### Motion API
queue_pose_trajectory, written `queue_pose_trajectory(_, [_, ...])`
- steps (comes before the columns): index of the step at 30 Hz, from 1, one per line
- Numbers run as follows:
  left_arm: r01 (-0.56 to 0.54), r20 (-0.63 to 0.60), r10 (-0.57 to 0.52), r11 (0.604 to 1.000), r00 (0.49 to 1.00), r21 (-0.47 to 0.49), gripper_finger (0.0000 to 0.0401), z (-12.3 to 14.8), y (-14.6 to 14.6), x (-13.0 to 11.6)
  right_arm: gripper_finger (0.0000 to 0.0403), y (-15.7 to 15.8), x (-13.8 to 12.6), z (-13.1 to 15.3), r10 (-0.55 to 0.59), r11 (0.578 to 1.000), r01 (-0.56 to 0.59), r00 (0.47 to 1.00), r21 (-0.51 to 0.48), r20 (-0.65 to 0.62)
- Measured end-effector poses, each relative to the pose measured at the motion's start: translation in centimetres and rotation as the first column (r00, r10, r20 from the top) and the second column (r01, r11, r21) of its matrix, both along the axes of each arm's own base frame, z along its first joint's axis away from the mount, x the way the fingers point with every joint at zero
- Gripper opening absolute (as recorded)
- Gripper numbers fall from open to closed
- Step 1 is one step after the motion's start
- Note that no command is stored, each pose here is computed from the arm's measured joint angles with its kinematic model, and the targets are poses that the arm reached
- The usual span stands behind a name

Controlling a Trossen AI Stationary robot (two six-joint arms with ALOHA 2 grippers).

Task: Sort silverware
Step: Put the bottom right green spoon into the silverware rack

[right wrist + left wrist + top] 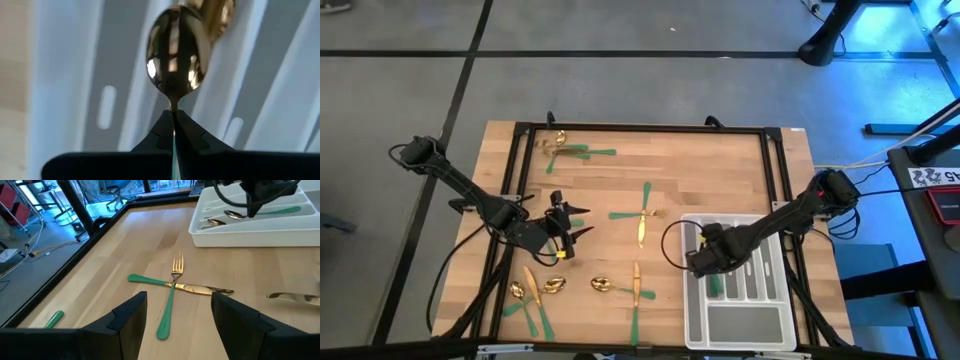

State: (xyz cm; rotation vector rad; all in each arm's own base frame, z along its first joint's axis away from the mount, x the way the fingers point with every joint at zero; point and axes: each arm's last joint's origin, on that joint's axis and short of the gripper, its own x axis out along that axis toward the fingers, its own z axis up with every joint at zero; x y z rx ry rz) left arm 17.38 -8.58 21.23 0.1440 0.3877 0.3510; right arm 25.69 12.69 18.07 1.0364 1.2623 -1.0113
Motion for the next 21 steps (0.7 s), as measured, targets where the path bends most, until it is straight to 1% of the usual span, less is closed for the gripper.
queue_pose_trajectory(6, [0.0, 0.0, 0.0, 1.0, 1.0, 0.0, 0.0211, 0.0, 0.0, 0.0, 0.0001, -0.5, -0.1, -1.2, -0.022, 1.0, 0.022, 1.0, 0.011, 0.013])
queue_pose_trajectory(12, [-0.002, 0.001, 0.002, 1.0, 1.0, -0.004, 0.0211, 0.0, 0.0, 0.0, 0.0002, -1.9, -0.3, -2.0, -0.064, 0.998, 0.064, 0.998, -0.026, -0.009])
queue_pose_trajectory(16, [-0.002, 0.001, 0.002, 1.0, 1.0, -0.005, 0.0211, 0.0, 0.0, 0.0, 0.0017, -2.7, -0.2, -2.1, -0.083, 0.995, 0.082, 0.996, -0.059, -0.016])
queue_pose_trajectory(21, [-0.002, 0.001, 0.003, 1.0, 1.0, -0.005, 0.0211, 0.0, 0.0, 0.0, 0.0044, -2.7, -0.3, -2.1, -0.061, 0.996, 0.059, 0.998, -0.067, -0.021])
